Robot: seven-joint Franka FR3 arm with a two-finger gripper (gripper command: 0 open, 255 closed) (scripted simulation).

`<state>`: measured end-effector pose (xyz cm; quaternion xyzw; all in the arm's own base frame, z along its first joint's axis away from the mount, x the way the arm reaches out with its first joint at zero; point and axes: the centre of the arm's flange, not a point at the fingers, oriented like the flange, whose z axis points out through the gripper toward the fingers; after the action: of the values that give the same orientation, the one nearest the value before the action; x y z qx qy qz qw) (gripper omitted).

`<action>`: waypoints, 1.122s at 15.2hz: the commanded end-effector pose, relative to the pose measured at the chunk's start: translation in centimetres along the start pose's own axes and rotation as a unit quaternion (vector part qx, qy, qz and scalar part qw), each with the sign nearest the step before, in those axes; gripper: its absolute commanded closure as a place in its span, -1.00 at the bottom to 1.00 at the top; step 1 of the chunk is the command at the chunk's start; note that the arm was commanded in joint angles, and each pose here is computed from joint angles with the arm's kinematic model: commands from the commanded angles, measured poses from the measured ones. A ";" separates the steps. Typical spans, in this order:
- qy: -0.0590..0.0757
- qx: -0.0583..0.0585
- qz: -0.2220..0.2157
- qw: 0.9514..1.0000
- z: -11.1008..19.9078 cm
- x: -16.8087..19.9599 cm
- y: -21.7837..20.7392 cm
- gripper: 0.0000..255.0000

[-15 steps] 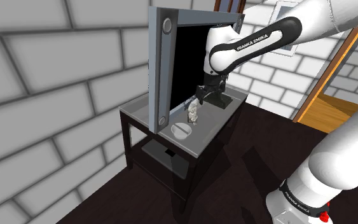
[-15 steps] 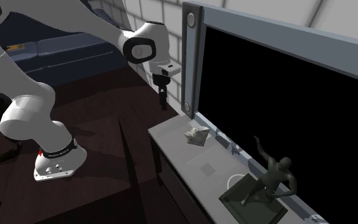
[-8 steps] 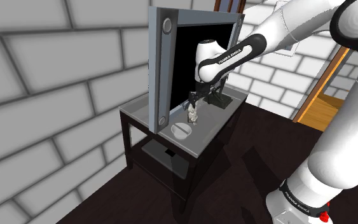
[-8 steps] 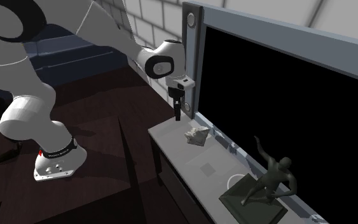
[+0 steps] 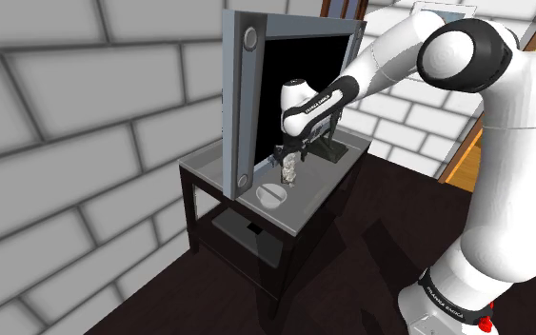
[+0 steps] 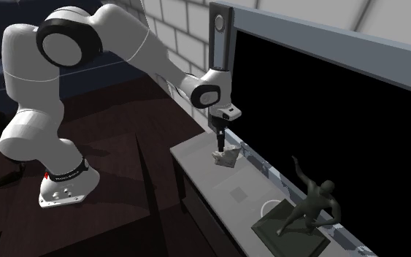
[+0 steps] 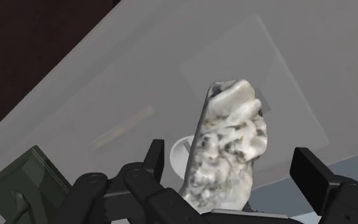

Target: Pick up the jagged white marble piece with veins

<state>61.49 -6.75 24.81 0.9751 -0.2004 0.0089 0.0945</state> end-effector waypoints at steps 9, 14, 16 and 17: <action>0.000 -0.002 0.003 1.000 4.7 0.4 -1.1 -1.00; 0.000 -0.002 0.003 1.000 4.7 0.5 -1.1 1.00; 0.000 -0.002 0.003 1.000 4.7 0.5 -1.1 1.00; 0.000 -0.002 0.003 1.000 4.7 0.5 -1.1 1.00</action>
<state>62.29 -6.71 20.09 0.9745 -0.2025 0.0098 0.0958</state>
